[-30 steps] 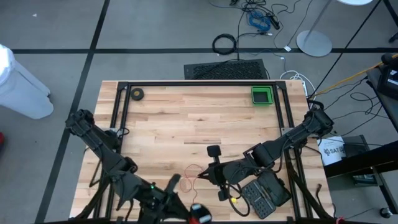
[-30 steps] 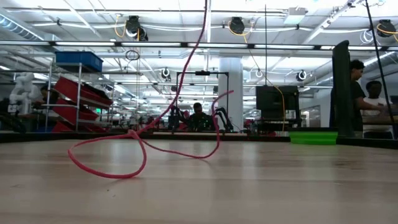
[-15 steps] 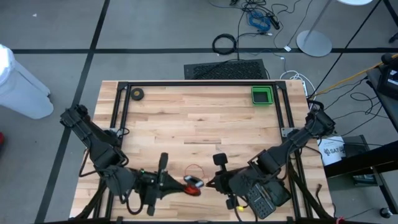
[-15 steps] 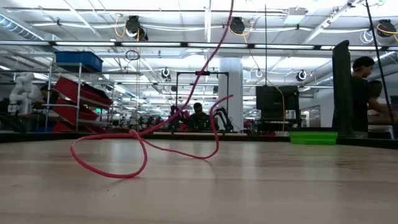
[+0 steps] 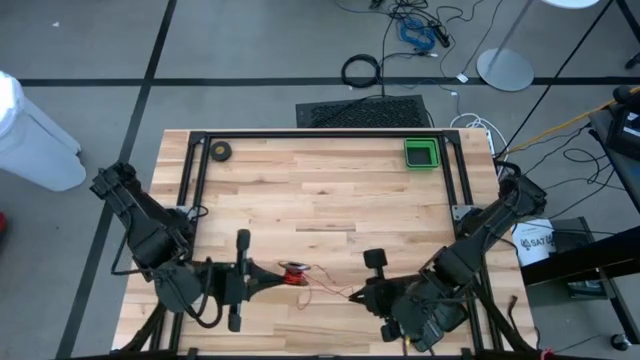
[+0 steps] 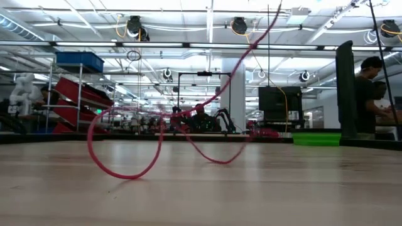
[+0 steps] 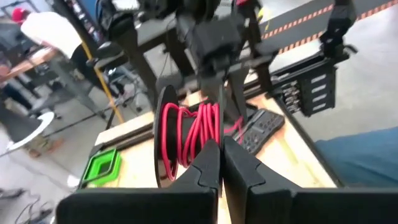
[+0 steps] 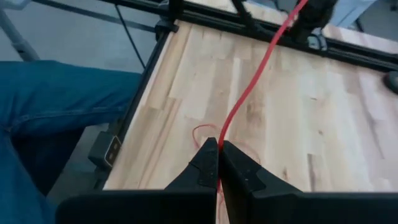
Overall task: Coil cords
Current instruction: Coil the red wire into the spool
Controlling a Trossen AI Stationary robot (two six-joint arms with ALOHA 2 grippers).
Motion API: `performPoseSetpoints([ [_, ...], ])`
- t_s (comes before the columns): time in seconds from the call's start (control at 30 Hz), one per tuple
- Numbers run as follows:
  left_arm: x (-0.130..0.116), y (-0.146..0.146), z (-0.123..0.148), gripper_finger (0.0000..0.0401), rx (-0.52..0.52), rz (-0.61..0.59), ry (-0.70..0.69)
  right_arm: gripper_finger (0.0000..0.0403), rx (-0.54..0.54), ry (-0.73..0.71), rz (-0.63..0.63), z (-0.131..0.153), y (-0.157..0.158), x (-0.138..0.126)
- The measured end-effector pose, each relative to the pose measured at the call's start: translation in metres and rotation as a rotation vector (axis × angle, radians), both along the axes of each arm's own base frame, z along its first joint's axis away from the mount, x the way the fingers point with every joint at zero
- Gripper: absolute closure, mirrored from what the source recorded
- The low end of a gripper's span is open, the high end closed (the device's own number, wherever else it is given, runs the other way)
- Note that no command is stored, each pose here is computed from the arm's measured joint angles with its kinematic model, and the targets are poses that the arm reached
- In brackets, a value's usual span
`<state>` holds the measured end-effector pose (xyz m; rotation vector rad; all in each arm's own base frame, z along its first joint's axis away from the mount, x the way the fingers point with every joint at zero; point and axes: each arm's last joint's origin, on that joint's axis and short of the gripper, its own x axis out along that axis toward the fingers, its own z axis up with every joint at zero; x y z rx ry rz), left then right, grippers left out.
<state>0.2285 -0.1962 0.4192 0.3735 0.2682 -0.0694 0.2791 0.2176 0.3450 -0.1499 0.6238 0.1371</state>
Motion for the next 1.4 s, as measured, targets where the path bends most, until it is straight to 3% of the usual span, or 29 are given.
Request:
performPoseSetpoints([
  [0.4,-0.005,-0.003,-0.001,0.0393,-0.003,0.035,0.001,0.0403,-0.051,-0.05,-0.104,0.011,0.007,-0.033],
  [0.87,-0.006,0.001,-0.008,0.0393,-0.042,0.067,0.062,0.0403,-0.085,-0.082,-0.06,0.016,0.013,-0.041],
  [1.17,0.008,0.011,-0.019,0.0393,-0.114,-0.029,0.2,0.0403,-0.158,-0.227,0.072,0.039,0.012,-0.042],
  [1.4,0.031,0.011,-0.036,0.0393,-0.115,-0.144,0.308,0.0403,-0.241,-0.372,0.091,0.056,0.004,-0.026],
])
